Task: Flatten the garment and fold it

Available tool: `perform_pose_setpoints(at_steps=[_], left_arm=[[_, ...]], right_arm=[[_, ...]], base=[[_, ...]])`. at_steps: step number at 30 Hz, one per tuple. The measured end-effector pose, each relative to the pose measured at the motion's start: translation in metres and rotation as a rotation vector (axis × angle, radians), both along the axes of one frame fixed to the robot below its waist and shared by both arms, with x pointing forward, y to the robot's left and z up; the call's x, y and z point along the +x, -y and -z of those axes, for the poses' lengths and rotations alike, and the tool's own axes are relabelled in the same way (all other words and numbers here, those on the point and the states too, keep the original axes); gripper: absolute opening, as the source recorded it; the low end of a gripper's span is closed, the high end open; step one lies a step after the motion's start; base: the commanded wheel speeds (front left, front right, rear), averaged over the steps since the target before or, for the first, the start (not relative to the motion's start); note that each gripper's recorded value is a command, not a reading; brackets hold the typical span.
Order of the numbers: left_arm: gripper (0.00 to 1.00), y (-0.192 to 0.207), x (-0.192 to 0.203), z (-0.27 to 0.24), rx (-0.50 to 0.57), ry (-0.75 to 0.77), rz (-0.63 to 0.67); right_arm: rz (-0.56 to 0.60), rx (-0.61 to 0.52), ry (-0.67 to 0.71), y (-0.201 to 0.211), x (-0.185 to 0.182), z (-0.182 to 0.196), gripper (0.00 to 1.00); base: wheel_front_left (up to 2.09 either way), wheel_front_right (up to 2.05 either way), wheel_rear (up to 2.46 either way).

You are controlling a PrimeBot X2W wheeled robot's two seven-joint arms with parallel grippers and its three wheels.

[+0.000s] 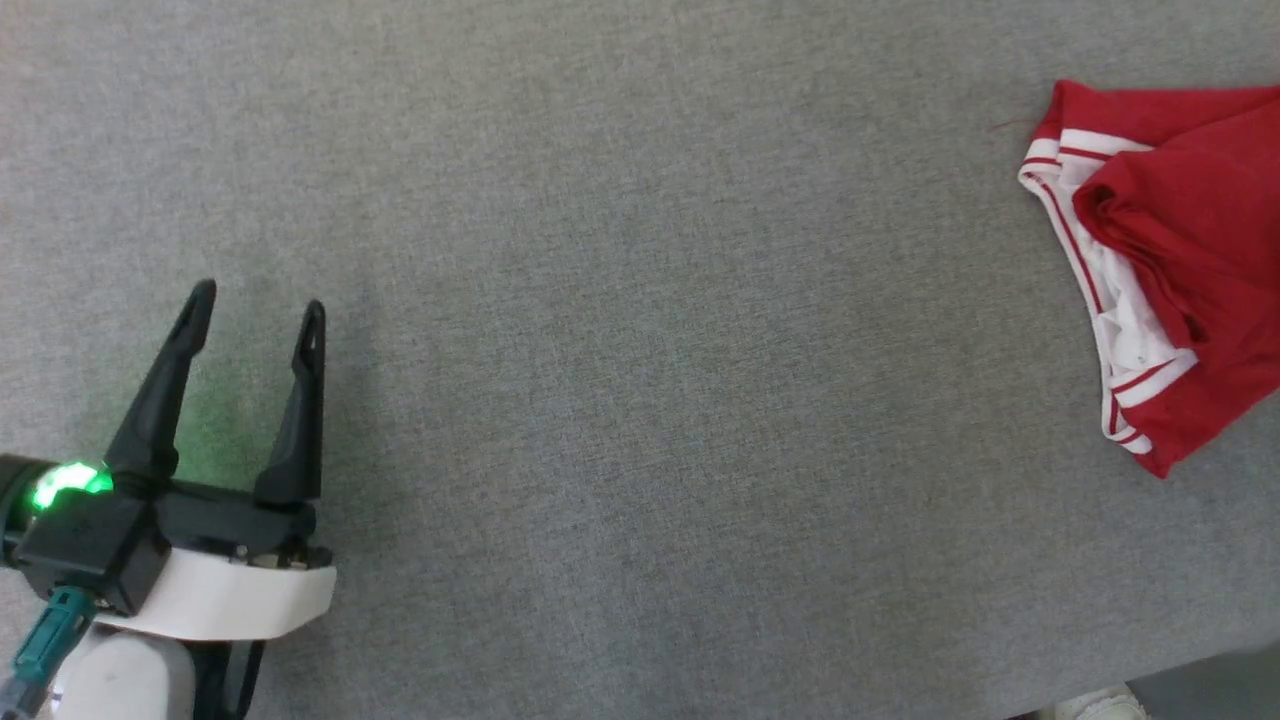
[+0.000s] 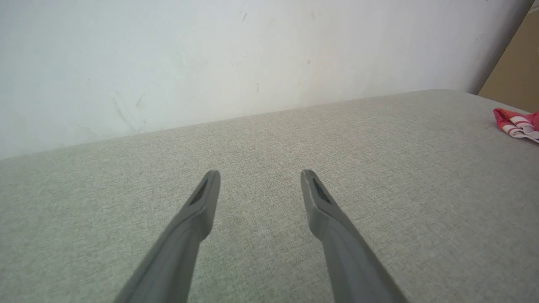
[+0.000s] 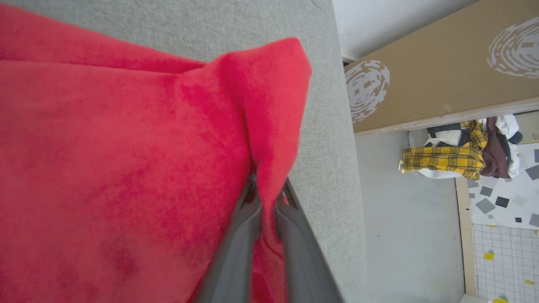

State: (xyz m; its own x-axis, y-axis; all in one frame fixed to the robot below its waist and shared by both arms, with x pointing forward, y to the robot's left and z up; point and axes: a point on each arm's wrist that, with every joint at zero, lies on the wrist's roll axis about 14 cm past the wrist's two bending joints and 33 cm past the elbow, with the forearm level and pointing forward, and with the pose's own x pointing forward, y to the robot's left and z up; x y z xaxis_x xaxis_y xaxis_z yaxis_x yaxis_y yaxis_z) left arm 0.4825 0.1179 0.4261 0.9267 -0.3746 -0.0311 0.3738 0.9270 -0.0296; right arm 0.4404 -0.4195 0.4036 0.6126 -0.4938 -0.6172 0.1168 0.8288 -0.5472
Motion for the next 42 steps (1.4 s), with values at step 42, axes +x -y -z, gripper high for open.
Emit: perform_pose_setpoints(at_steps=[42], left_arm=[[1.0,-0.054,-0.082,-0.13,-0.064,0.275,-0.301]], right_arm=[[-0.267,0.276,0.87,-0.137,-0.017,-0.162,1.0]], base=[[0.0,0.0,0.0]])
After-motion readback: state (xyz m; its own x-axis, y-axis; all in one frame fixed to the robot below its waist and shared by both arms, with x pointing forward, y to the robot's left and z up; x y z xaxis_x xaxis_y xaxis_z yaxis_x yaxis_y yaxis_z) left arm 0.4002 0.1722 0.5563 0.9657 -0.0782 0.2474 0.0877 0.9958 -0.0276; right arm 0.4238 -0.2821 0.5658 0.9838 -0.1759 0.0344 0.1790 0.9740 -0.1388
